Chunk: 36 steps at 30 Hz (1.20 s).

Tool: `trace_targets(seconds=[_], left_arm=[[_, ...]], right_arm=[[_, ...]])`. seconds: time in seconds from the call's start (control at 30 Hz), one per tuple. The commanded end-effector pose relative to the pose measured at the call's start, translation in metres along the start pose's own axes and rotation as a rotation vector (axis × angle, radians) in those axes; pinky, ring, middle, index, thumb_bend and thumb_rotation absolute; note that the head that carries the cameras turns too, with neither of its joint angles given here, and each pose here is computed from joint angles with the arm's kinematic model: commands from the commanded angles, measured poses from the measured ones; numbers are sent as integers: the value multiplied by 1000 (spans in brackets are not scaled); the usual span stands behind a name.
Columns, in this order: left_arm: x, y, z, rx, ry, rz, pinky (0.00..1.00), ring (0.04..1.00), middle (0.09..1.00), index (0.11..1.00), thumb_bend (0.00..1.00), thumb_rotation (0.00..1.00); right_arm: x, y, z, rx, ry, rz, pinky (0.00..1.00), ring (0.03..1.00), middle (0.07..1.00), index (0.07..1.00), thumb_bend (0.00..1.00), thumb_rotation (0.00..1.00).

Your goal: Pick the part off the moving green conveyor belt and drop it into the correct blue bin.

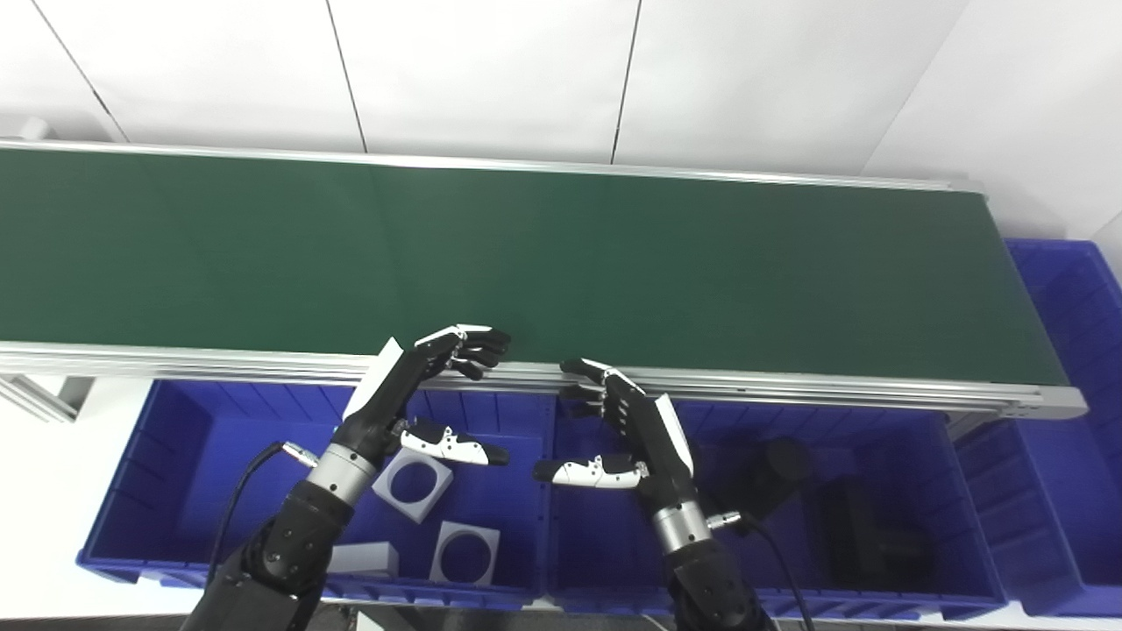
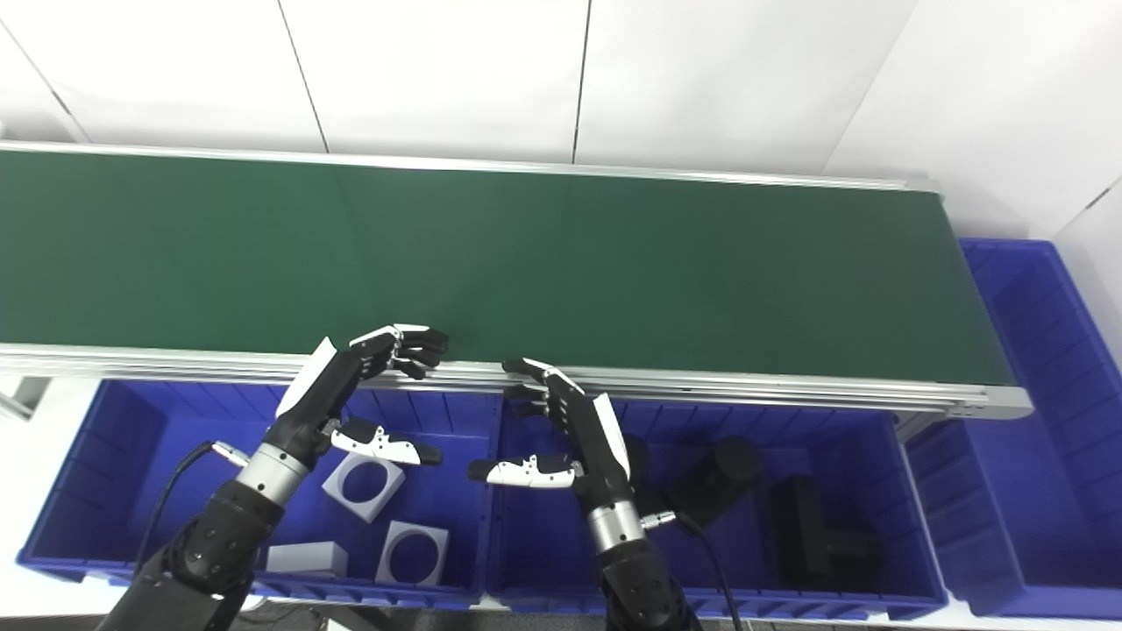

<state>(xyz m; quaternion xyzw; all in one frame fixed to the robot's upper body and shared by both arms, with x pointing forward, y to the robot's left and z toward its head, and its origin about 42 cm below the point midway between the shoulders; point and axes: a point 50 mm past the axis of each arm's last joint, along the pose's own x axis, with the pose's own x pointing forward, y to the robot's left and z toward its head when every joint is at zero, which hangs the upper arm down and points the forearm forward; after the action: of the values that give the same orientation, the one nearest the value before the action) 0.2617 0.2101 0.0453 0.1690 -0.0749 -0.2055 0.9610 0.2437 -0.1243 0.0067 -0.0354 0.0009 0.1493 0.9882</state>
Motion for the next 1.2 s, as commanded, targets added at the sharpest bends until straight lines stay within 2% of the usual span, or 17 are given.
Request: trace_targets(seconds=[0.0,0.67,1.17], left_arm=[[7,3,12,-4,-75,16,617,687,732,727,915,0],[13,-18,15,9,-78,10,609,696,750,737,909,0],[15,-26,8,10,-56,10,630,712,750,737,906,0]], right_arm=[[9,1,15,14,-86,-8,644,731,827,751,848,55],[-6,-19,20,8,-107,-14,641,721,829,752,845,50],[-10,-28,21,-2,-112,-19,636,711,825,749,843,53]])
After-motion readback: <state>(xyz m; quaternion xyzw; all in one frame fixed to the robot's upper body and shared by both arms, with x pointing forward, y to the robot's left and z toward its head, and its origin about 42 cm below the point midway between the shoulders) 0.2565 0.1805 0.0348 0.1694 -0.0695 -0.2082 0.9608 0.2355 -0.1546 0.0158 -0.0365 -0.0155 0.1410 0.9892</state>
